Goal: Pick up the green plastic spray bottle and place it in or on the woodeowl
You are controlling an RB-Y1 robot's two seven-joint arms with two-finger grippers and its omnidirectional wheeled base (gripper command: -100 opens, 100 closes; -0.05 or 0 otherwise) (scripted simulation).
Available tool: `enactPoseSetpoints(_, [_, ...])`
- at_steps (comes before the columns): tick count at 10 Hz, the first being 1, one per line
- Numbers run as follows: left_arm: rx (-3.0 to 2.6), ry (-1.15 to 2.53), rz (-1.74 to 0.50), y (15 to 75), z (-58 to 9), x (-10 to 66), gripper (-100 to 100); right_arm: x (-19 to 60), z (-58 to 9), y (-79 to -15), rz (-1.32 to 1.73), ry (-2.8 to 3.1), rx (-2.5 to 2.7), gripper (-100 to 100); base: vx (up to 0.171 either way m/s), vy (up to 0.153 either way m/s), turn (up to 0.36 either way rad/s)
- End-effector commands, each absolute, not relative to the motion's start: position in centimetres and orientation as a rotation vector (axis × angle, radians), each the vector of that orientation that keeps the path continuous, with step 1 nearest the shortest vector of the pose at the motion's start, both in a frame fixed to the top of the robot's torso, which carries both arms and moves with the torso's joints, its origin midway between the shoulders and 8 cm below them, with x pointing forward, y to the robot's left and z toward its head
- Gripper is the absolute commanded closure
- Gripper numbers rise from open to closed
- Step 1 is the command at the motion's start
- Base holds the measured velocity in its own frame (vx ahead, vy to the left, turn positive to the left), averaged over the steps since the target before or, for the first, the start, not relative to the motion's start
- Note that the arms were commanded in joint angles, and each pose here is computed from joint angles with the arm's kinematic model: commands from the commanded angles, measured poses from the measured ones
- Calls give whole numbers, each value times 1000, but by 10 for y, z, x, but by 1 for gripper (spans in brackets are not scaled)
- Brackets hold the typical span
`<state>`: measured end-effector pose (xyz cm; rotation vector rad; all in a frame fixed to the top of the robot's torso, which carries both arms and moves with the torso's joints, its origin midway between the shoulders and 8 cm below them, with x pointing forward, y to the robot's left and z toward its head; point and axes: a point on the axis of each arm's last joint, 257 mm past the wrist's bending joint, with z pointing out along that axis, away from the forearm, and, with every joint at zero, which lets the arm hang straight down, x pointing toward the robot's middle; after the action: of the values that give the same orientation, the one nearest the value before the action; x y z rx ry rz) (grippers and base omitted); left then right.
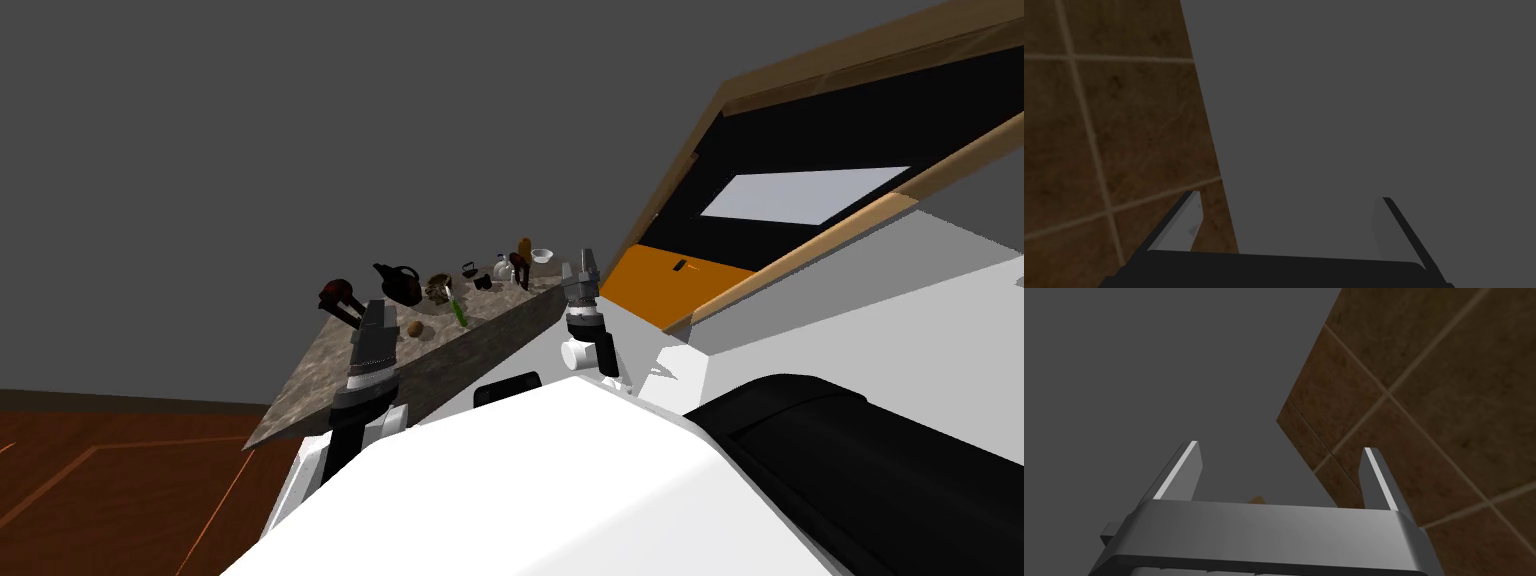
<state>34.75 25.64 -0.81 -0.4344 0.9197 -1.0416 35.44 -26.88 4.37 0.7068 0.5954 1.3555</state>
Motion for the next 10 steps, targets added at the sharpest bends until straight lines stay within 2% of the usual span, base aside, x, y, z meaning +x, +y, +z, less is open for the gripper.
enactPoseSetpoints(1, [-415,1002,-975,257,-28,353,-100,354,44,-269,1355,595,707,0,40,-193,156])
enactPoseSetpoints(5, [-376,1189,-803,266,-80,364,-100,354,44,-269,1356,595,707,0,29,-207,104])
enactPoseSetpoints(10, [-337,1383,-601,292,-139,369,-100,354,44,-269,1356,595,707,0,21,-170,65])
